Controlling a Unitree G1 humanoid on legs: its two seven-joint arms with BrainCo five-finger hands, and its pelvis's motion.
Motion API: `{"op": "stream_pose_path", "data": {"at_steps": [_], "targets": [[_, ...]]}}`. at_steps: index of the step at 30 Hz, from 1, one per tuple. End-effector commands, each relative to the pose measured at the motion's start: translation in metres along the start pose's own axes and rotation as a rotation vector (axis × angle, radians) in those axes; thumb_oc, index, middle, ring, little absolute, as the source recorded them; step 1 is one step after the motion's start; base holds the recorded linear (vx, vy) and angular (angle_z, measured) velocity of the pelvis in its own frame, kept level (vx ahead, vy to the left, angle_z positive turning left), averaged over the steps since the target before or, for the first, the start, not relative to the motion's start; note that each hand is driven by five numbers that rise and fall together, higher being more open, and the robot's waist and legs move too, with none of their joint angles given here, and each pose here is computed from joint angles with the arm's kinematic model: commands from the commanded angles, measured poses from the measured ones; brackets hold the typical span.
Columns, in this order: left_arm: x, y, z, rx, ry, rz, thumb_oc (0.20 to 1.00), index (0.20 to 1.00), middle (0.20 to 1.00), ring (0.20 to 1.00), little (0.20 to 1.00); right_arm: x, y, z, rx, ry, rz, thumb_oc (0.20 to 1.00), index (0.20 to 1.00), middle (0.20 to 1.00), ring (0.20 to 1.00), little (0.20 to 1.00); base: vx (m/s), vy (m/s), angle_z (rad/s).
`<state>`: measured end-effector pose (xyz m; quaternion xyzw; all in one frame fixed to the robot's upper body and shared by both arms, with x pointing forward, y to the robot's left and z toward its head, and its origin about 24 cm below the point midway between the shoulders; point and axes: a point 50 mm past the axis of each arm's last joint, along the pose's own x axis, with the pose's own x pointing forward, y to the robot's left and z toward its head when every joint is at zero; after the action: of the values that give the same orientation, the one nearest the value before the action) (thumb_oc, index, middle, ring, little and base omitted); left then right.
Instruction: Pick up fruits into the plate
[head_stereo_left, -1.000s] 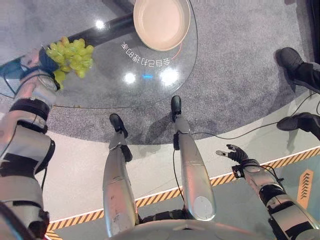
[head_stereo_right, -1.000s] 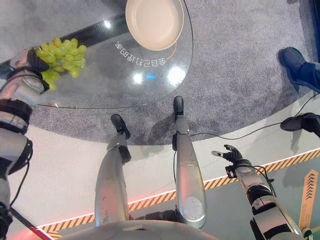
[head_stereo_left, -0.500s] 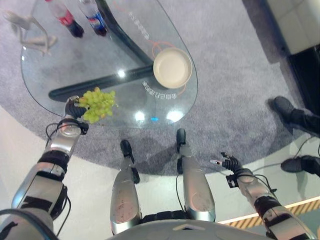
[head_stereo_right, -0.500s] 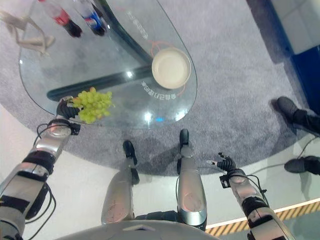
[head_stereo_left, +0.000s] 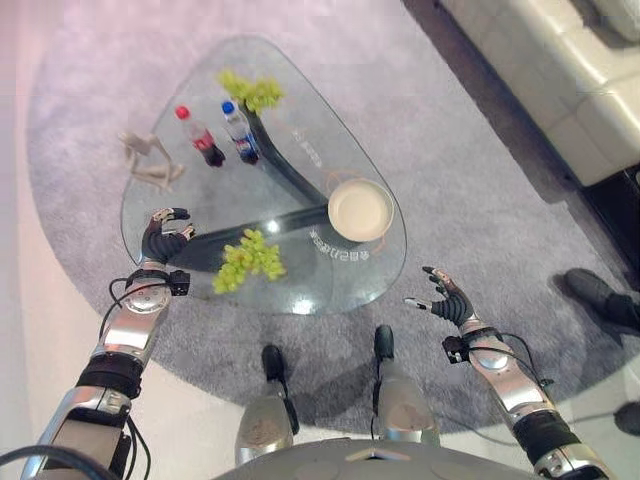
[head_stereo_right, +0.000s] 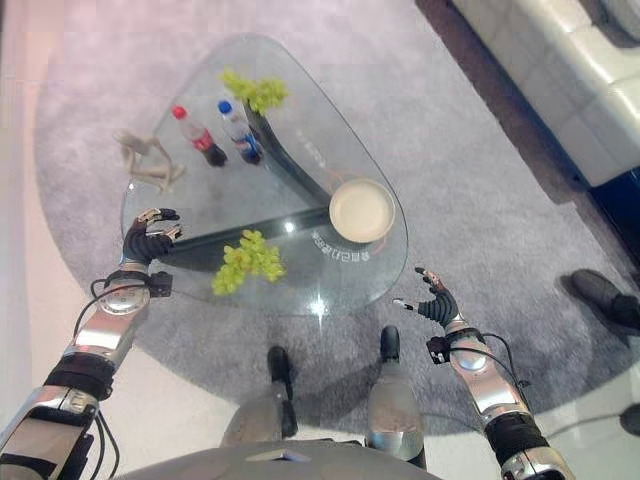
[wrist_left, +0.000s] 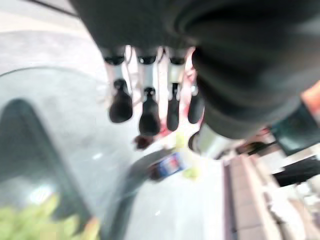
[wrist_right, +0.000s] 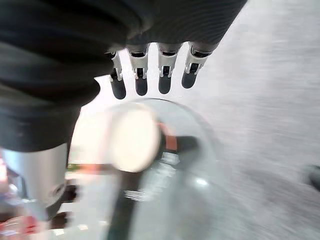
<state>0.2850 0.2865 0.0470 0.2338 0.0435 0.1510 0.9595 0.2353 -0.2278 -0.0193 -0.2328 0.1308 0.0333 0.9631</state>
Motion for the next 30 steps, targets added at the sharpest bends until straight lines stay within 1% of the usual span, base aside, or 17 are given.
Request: {"op": "stream_pose_path", "data": {"at_steps": [1, 7, 10, 11, 12, 17, 21, 23, 25, 30], "targets": [[-0.004, 0.013, -0.002, 0.064, -0.039, 0.049, 0.2, 0.2, 0.2, 0.2, 0.2, -0.004, -0.016, 0.017, -0.002, -0.108, -0.04, 1.0, 1.0, 1.0, 1.0, 1.0, 0.17, 0.034, -0.07], [-0.004, 0.013, -0.005, 0.087, -0.028, 0.075, 0.2, 0.2, 0.2, 0.2, 0.2, -0.005, -0.015, 0.011, -0.049, -0.056, -0.006, 1.0, 1.0, 1.0, 1.0, 1.0, 0.02, 0.039, -0.03], [0.001, 0.011, -0.006, 0.079, 0.009, 0.109, 0.2, 0.2, 0.2, 0.2, 0.2, -0.004, -0.016, -0.002, -0.083, 0.019, -0.019, 1.0, 1.0, 1.0, 1.0, 1.0, -0.08, 0.039, -0.02], [0.002, 0.011, -0.006, 0.094, 0.009, 0.115, 0.928, 0.928, 0.928, 0.928, 0.928, -0.004, -0.017, -0.006, -0.096, 0.039, -0.023, 1.0, 1.0, 1.0, 1.0, 1.0, -0.1, 0.018, 0.0], [0.004, 0.009, -0.006, 0.103, 0.02, 0.104, 1.0, 1.0, 1.0, 1.0, 1.0, -0.004, -0.018, -0.011, -0.112, 0.068, -0.025, 1.0, 1.0, 1.0, 1.0, 1.0, -0.16, 0.019, -0.02], [0.027, 0.006, 0.012, 0.169, 0.038, 0.085, 1.0, 1.0, 1.0, 1.0, 1.0, 0.003, -0.023, -0.026, -0.123, 0.181, -0.064, 1.0, 1.0, 1.0, 1.0, 1.0, -0.17, -0.026, 0.02], [0.044, 0.004, 0.022, 0.275, 0.063, 0.077, 1.0, 1.0, 1.0, 1.0, 1.0, 0.007, -0.02, -0.04, -0.135, 0.275, -0.07, 1.0, 1.0, 1.0, 1.0, 1.0, -0.12, -0.061, 0.06], [0.049, 0.006, 0.025, 0.328, 0.067, 0.084, 1.0, 1.0, 1.0, 1.0, 1.0, 0.006, -0.018, -0.046, -0.136, 0.304, -0.064, 1.0, 1.0, 1.0, 1.0, 1.0, -0.08, -0.034, 0.03], [0.056, 0.013, 0.03, 0.42, 0.064, 0.104, 1.0, 1.0, 1.0, 1.0, 1.0, 0.006, -0.019, -0.052, -0.127, 0.331, -0.065, 1.0, 1.0, 1.0, 1.0, 1.0, -0.1, -0.028, 0.07], [0.066, 0.02, 0.036, 0.53, 0.093, 0.168, 1.0, 1.0, 1.0, 1.0, 1.0, 0.007, -0.022, -0.059, -0.112, 0.358, -0.072, 1.0, 1.0, 1.0, 1.0, 1.0, -0.06, -0.016, 0.07]]}}
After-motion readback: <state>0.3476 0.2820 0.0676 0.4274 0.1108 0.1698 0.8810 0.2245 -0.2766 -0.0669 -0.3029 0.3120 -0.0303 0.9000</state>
